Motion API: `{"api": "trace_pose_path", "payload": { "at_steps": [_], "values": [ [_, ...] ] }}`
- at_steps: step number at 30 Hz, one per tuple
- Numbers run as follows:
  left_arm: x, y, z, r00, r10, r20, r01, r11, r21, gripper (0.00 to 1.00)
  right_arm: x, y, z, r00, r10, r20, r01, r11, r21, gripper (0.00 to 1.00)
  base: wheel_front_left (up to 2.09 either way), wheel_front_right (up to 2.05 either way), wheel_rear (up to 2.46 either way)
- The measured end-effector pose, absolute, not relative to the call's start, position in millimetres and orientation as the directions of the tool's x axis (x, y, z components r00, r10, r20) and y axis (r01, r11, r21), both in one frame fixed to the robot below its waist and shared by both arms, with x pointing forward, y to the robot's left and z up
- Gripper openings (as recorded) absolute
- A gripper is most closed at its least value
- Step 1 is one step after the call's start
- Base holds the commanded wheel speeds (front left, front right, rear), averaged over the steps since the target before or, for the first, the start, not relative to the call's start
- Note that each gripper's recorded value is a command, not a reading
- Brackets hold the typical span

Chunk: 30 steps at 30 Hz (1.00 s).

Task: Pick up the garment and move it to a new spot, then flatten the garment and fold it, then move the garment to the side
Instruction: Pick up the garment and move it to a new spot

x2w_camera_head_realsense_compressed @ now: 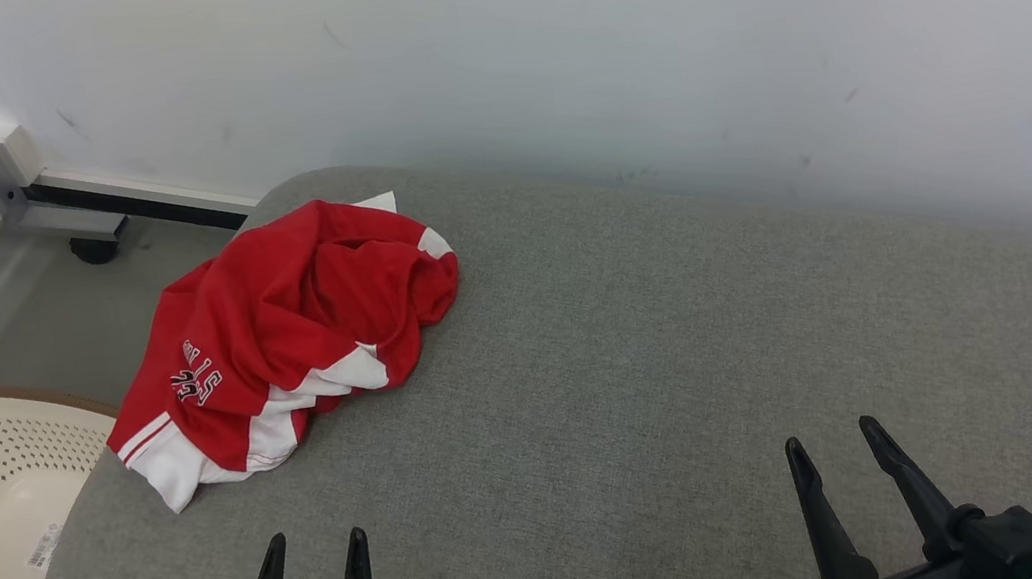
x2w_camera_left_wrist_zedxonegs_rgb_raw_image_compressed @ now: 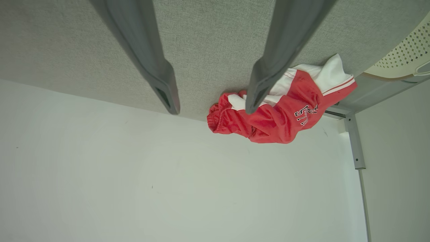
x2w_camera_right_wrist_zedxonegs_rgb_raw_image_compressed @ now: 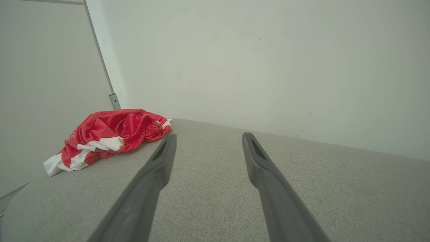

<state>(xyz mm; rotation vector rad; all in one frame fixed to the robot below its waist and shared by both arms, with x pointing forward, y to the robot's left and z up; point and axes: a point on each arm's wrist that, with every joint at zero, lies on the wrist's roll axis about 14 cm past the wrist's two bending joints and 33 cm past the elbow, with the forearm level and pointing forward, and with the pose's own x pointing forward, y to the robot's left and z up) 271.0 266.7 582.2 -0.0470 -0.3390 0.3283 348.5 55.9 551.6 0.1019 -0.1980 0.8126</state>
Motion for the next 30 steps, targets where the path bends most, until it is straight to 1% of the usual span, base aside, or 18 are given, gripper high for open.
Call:
{"api": "trace_pose_path", "payload": {
  "at_steps": [5, 7, 13, 18, 24, 27, 28, 30],
  "values": [
    [273.9, 270.3, 579.5, 0.889, 0.340, 0.307, -0.320, 0.940, -0.116, 1.00, 349.2, 53.8, 547.4, 0.673, 0.711, 0.204, -0.729, 0.685, 0.016, 1.00, 0.00, 0.00, 0.00],
    [276.3, 276.3, 579.5, 0.881, 0.363, 0.303, -0.334, 0.931, -0.144, 1.00, 350.0, 52.5, 544.8, 0.674, 0.712, 0.198, -0.728, 0.685, 0.016, 1.00, 0.00, 0.00, 0.00],
    [297.1, 292.8, 590.4, 0.865, 0.387, 0.319, -0.358, 0.922, -0.148, 1.00, 358.6, 43.8, 532.4, 0.686, 0.708, 0.167, -0.720, 0.694, 0.016, 1.00, 0.00, 0.00, 0.00],
    [330.1, 317.4, 599.9, 0.850, 0.415, 0.324, -0.393, 0.910, -0.133, 1.00, 377.9, 38.7, 526.9, 0.686, 0.710, 0.161, -0.718, 0.696, -0.005, 1.00, 0.00, 0.00, 0.00],
    [383.0, 337.7, 602.5, 0.862, 0.405, 0.305, -0.393, 0.914, -0.101, 1.00, 403.5, 27.9, 510.8, 0.700, 0.701, 0.137, -0.707, 0.707, -0.009, 1.00, 0.00, 0.00, 0.00],
    [408.8, 349.3, 594.3, 0.870, 0.414, 0.269, -0.405, 0.910, -0.091, 1.00, 416.1, 21.0, 500.2, 0.715, 0.688, 0.121, -0.693, 0.721, -0.003, 1.00, 0.00, 0.00, 0.00],
    [408.8, 349.3, 594.3, 0.870, 0.414, 0.269, -0.405, 0.910, -0.091, 1.00, 416.1, 21.0, 500.2, 0.715, 0.688, 0.121, -0.693, 0.721, -0.003, 1.00, 0.00, 0.00, 0.00],
    [426.6, 353.6, 580.9, 0.881, 0.417, 0.224, -0.405, 0.909, -0.100, 1.00, 422.9, 17.5, 493.3, 0.724, 0.681, 0.111, -0.685, 0.728, 0.006, 1.00, 0.00, 0.00, 0.00]
  ]
}}
